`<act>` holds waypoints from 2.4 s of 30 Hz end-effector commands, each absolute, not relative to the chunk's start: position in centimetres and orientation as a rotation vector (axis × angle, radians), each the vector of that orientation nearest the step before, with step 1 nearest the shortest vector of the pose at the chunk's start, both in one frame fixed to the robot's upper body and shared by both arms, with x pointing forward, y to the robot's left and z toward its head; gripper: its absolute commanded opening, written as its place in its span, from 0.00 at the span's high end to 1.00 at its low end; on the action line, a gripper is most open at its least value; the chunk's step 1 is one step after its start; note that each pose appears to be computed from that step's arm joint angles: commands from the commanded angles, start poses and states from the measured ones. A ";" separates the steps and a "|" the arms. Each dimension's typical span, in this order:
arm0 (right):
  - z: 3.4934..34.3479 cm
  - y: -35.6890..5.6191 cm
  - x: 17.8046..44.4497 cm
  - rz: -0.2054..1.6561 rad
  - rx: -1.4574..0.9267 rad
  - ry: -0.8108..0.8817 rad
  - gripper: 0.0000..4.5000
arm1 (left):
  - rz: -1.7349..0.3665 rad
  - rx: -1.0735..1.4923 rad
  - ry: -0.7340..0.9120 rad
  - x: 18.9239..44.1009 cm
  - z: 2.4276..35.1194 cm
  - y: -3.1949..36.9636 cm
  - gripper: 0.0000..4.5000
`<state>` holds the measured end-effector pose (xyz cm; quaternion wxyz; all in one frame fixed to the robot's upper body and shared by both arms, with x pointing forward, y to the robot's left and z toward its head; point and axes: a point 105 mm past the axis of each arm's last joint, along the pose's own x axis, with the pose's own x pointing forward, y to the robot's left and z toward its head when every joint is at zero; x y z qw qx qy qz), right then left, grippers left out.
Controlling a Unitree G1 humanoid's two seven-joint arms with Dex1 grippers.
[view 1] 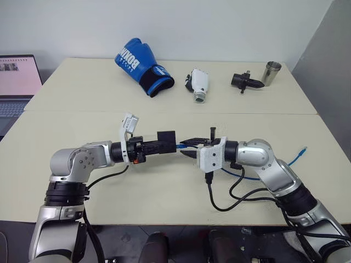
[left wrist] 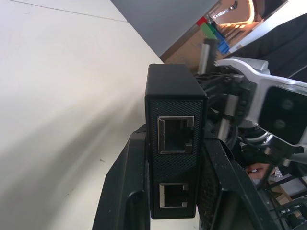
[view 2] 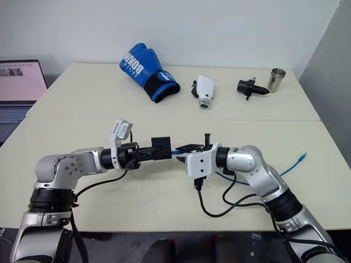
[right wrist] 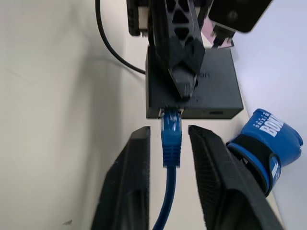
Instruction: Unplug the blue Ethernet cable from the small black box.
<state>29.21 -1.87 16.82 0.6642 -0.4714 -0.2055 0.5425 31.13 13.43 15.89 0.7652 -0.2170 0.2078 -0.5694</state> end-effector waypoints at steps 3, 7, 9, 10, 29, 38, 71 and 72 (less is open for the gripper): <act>19.7 -3.4 27.3 1.248 -0.808 -0.398 0.46 | -1.314 -0.314 0.432 30.9 16.5 13.0 0.82; 20.6 -4.2 27.2 1.245 -0.493 -0.225 0.46 | -1.365 -0.223 0.415 30.8 16.8 13.0 0.82; 20.4 -4.3 27.5 1.232 -0.357 -0.151 0.46 | -1.389 -0.184 0.391 30.9 17.3 13.0 0.82; 20.3 -4.3 27.7 1.224 -0.317 -0.127 0.46 | -1.396 -0.170 0.380 31.0 17.5 13.1 0.82; 18.2 -3.3 28.5 1.354 0.021 0.115 0.46 | -1.460 -0.140 0.333 30.7 19.3 13.6 0.82; 17.6 -2.4 28.6 1.394 0.050 0.179 0.46 | -1.476 -0.134 0.333 30.6 19.4 13.5 0.82; 17.9 -2.1 29.4 1.408 0.182 0.223 0.46 | -1.480 -0.113 0.331 30.2 19.1 13.1 0.82; 17.9 -2.1 29.4 1.409 0.180 0.224 0.46 | -1.479 -0.114 0.330 30.2 19.1 13.1 0.82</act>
